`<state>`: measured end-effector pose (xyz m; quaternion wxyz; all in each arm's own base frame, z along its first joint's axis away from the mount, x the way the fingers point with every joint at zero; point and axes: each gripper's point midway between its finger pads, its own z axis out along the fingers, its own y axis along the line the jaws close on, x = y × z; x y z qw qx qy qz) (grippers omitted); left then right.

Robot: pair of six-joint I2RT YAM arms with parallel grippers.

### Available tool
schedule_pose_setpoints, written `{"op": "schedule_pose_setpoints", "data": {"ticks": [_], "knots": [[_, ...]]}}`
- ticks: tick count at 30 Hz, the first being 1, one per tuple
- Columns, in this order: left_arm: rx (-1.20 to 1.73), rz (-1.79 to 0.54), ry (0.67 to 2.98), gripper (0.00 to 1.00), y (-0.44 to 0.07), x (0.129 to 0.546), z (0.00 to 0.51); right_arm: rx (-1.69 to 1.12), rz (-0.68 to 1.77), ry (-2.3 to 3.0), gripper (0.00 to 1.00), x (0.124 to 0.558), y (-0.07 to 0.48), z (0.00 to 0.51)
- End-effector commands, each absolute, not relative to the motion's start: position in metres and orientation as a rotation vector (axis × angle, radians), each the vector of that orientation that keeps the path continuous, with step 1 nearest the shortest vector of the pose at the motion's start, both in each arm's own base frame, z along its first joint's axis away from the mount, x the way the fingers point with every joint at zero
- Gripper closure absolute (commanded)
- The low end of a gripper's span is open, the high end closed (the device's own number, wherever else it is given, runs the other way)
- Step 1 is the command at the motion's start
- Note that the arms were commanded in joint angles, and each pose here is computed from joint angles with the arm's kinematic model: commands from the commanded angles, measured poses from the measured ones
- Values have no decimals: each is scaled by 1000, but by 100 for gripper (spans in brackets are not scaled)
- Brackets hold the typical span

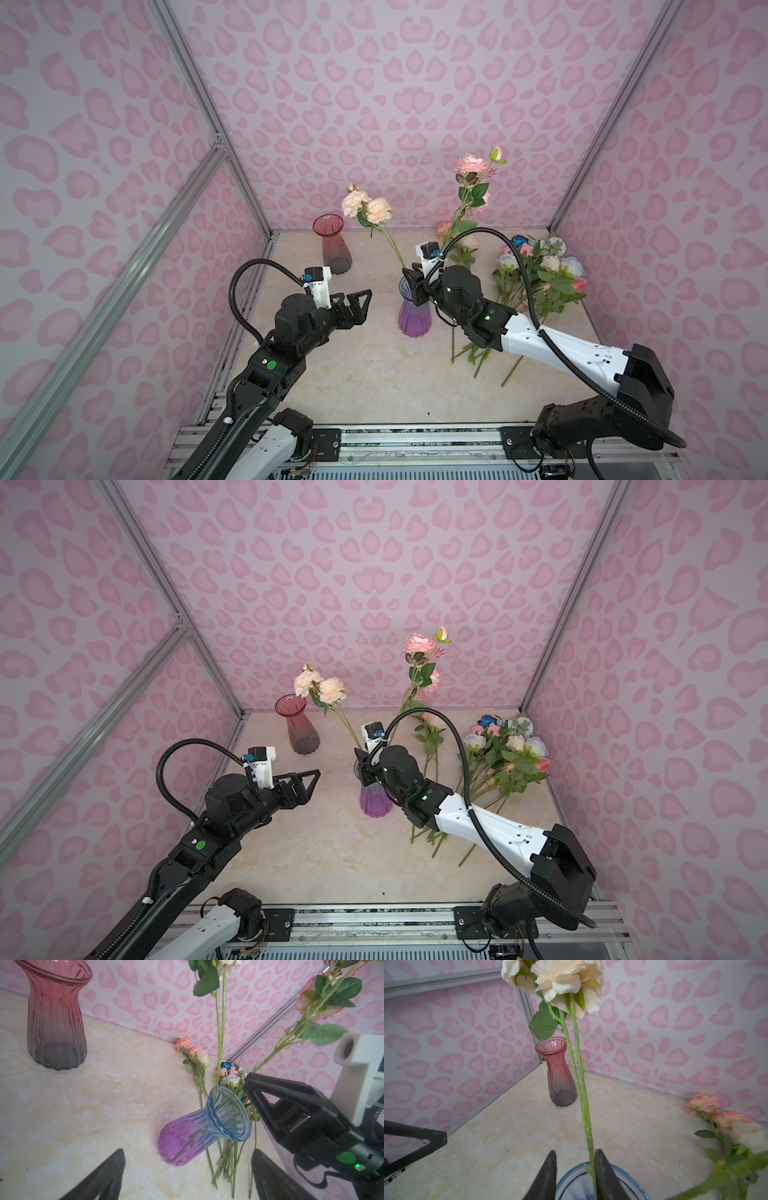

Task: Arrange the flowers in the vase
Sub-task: 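Carry the cream rose over the blue-purple vase and lower its stem in, then open the right gripper and move it back down onto the rose bunch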

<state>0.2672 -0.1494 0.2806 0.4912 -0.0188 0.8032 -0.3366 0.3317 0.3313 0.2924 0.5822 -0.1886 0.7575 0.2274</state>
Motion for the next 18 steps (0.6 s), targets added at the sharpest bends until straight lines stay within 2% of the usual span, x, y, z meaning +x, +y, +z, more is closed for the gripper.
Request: {"op": "schedule_pose_setpoints", "data": {"ticks": [1, 11, 18], "knots": [[-41, -848, 1924, 4, -153, 269, 287, -435, 487, 1755, 67, 329, 327, 296], [-29, -848, 1925, 4, -154, 269, 287, -403, 505, 1681, 66, 308, 311, 339], [-29, -897, 1891, 4, -156, 263, 306, -356, 468, 1640, 62, 281, 264, 384]]}}
